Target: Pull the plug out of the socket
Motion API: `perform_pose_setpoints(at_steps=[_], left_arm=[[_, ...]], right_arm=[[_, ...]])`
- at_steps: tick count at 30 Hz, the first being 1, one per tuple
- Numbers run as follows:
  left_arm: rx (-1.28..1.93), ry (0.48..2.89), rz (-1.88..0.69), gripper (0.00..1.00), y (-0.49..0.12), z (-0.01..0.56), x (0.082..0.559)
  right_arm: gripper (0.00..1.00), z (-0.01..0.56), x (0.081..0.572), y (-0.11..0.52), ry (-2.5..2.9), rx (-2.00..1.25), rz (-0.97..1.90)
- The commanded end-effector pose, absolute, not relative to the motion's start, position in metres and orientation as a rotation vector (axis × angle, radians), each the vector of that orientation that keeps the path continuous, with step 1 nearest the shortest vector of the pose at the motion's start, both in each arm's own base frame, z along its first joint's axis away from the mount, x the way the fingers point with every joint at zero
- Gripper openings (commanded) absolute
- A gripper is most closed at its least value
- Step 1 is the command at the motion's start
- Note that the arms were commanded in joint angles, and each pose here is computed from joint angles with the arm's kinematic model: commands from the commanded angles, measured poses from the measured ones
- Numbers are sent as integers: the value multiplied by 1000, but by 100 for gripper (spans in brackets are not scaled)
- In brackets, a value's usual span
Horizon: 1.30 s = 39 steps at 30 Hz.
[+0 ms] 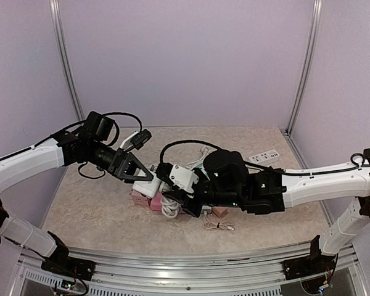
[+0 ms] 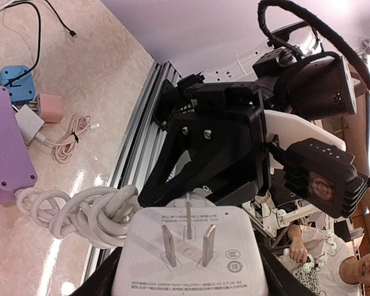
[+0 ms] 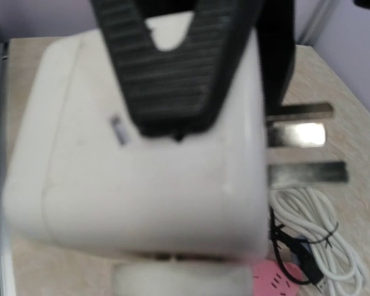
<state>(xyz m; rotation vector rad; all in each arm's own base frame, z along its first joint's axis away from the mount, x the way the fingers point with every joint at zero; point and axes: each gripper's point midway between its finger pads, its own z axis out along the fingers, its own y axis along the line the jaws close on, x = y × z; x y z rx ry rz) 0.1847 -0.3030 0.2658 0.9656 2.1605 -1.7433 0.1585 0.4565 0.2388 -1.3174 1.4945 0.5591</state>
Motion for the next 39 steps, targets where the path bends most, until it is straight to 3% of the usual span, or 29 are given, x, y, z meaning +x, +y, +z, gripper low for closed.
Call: perform_pose_setpoints(at_steps=[1,19,32,39], left_arm=[[1005,2091,-1610,0,-297,275,202],[722,2077,-1457,0,-282,282,240],[763,2041,-1511,0,-282,292,228],[653,2084,-1426,0,-272,284,244]], right_arm=[[0,251,109,464,1349,-1543,711],[0,265,171,439,1599,-1088,532],[0,271,167,437,1569,-1106,555],[0,281,189,419,1619,-969,459]])
